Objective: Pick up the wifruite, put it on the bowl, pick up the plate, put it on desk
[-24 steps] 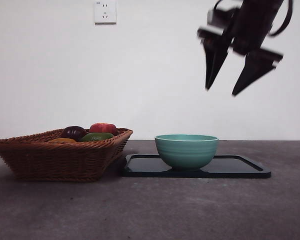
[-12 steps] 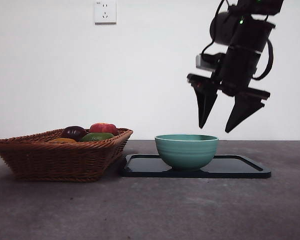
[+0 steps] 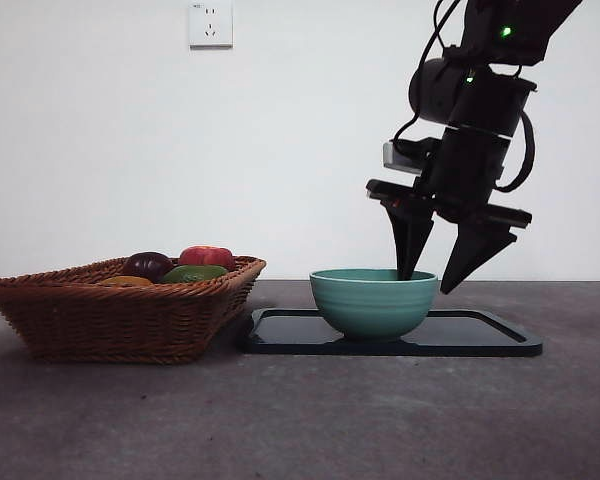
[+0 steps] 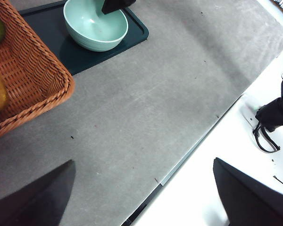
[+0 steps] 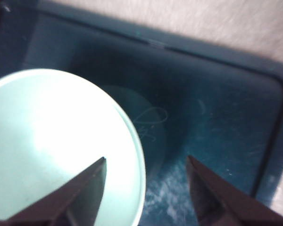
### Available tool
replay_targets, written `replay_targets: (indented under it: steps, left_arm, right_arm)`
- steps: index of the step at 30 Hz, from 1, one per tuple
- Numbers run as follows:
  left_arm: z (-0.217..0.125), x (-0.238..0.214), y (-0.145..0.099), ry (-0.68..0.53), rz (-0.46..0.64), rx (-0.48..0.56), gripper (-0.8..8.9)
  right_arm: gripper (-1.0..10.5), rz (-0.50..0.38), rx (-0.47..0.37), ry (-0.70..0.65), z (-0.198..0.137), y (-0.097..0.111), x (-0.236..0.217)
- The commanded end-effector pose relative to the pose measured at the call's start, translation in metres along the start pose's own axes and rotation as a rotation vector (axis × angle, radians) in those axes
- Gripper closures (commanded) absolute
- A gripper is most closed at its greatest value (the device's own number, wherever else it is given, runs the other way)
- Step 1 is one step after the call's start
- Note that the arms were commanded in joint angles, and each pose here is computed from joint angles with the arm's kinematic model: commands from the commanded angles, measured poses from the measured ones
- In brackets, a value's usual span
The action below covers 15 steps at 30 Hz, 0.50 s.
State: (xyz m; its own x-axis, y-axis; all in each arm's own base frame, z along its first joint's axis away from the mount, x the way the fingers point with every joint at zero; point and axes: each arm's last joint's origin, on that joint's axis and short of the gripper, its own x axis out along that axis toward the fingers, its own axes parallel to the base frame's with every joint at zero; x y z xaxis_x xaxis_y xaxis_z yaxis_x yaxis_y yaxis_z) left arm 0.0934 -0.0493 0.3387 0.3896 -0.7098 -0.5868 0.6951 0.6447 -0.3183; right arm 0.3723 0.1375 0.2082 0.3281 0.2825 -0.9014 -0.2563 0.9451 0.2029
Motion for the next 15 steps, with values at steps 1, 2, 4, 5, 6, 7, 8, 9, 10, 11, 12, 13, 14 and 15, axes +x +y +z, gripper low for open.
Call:
replay_targets:
  steps: [1,2,4,5,6,7,8,9,10,11,12,13,14,15]
  left_arm:
    - [0.0046,-0.0031,-0.0023,-0.018,-0.004,0.027,3.49]
    - [0.0046,-0.0031,-0.0023,-0.018,-0.004,0.027,3.49]
    - [0.0046,-0.0031,-0.0023,-0.018,-0.004,0.027,3.49]
    - [0.0046,-0.0031,-0.0023,-0.018,-0.004,0.027,3.49]
    - [0.0046,-0.0031,-0.0023,-0.018,-0.004,0.027,3.49]
    - [0.0046,-0.0031,-0.0023,-0.018,-0.004,0.027,3.49]
    - [0.0046,-0.0031,-0.0023,-0.018,-0.004,0.027,3.49]
    - [0.0046,-0.0031,-0.0023,-0.018,-0.004,0.027,3.49]
    - [0.0046,-0.0031,-0.0023,-0.018,-0.004,0.027,3.49]
    - [0.0046,-0.0031,-0.0023,-0.018,-0.004,0.027,3.49]
    - [0.0046,-0.0031,-0.0023,-0.018,-0.004,0.027,3.49]
    - [0.0046,-0.0031,-0.0023,-0.018,-0.004,0.027,3.49]
    - [0.0046,-0.0031,-0.0023,-0.018,-0.004,0.027,3.49]
    - [0.0046,-0.0031,-0.0023,-0.018,-0.004,0.027,3.49]
  right_arm:
    - [7.6,0.003,-0.019,-0.005,0.0046,0.0028,0.0058]
    - [7.9,0.004,-0.020,-0.006,0.0048,0.0028,0.0059]
    - [8.4,0.004,-0.020,-0.011,0.0052,0.0028,0.0059]
    - [8.6,0.004,-0.020,-0.011,0.0053,0.0027,0.0059]
    - [8.9,0.003,-0.020,-0.011,0.0053,0.0027,0.0059]
    - [9.1,0.004,-0.020,-0.011,0.0053,0.0027,0.0059]
    - [9.4,0.004,-0.020,-0.011,0.0053,0.0027,0.0059]
    - [9.4,0.004,-0.020,-0.013,0.0054,0.0027,0.0059]
    - [9.4,0.004,-0.020,-0.016,0.0058,0.0028,0.0059]
    - [9.4,0.005,-0.021,-0.021,0.0063,0.0029,0.0059]
    - [9.4,0.006,-0.022,-0.027,0.0068,0.0030,0.0057]
    - [9.4,0.007,-0.023,-0.033,0.0073,0.0032,0.0047]
    - [9.4,0.008,-0.023,-0.038,0.0077,0.0034,0.0040]
    - [9.4,0.008,-0.024,-0.044,0.0081,0.0038,0.0018]
